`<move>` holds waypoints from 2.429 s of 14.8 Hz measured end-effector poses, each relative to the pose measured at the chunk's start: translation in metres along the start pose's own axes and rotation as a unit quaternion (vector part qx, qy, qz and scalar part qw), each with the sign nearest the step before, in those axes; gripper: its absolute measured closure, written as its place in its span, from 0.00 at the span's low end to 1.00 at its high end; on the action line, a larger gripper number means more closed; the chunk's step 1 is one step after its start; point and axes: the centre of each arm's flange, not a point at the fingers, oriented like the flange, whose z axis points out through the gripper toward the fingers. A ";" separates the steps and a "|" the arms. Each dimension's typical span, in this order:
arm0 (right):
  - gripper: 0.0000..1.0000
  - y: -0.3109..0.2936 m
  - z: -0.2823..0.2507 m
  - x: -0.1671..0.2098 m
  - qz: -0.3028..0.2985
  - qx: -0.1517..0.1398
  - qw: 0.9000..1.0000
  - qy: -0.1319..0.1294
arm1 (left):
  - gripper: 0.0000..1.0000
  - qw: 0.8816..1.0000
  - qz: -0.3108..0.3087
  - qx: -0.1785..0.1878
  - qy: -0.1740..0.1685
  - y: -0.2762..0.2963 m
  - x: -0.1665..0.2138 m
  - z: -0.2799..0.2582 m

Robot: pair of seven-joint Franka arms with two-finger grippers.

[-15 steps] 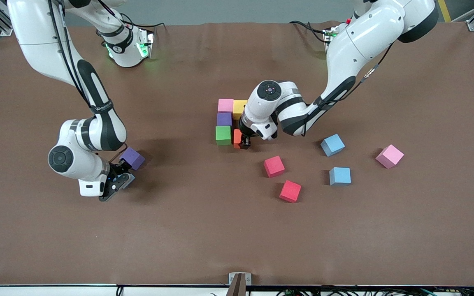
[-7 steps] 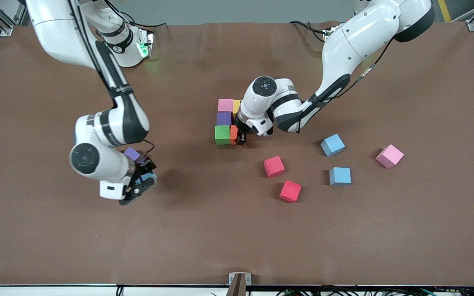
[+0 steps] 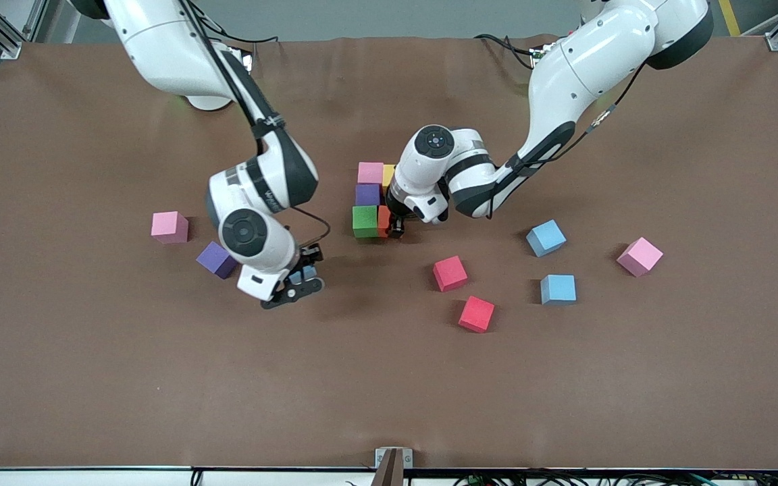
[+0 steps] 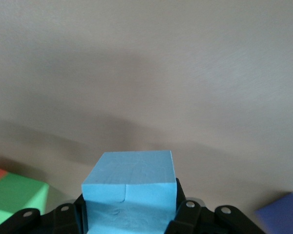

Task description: Arrange 11 blocks into digit 3

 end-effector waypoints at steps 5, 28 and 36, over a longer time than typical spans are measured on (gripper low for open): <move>0.39 -0.043 0.033 0.000 0.068 0.012 0.997 0.016 | 0.00 1.000 0.001 0.005 0.006 -0.004 0.003 0.004; 0.39 -0.117 0.076 -0.019 0.140 0.017 0.989 0.042 | 0.00 0.981 0.177 -0.027 0.074 0.127 0.103 -0.134; 0.39 -0.130 0.077 -0.026 0.150 0.016 0.988 0.040 | 0.00 0.940 0.335 0.008 0.058 0.147 0.124 -0.097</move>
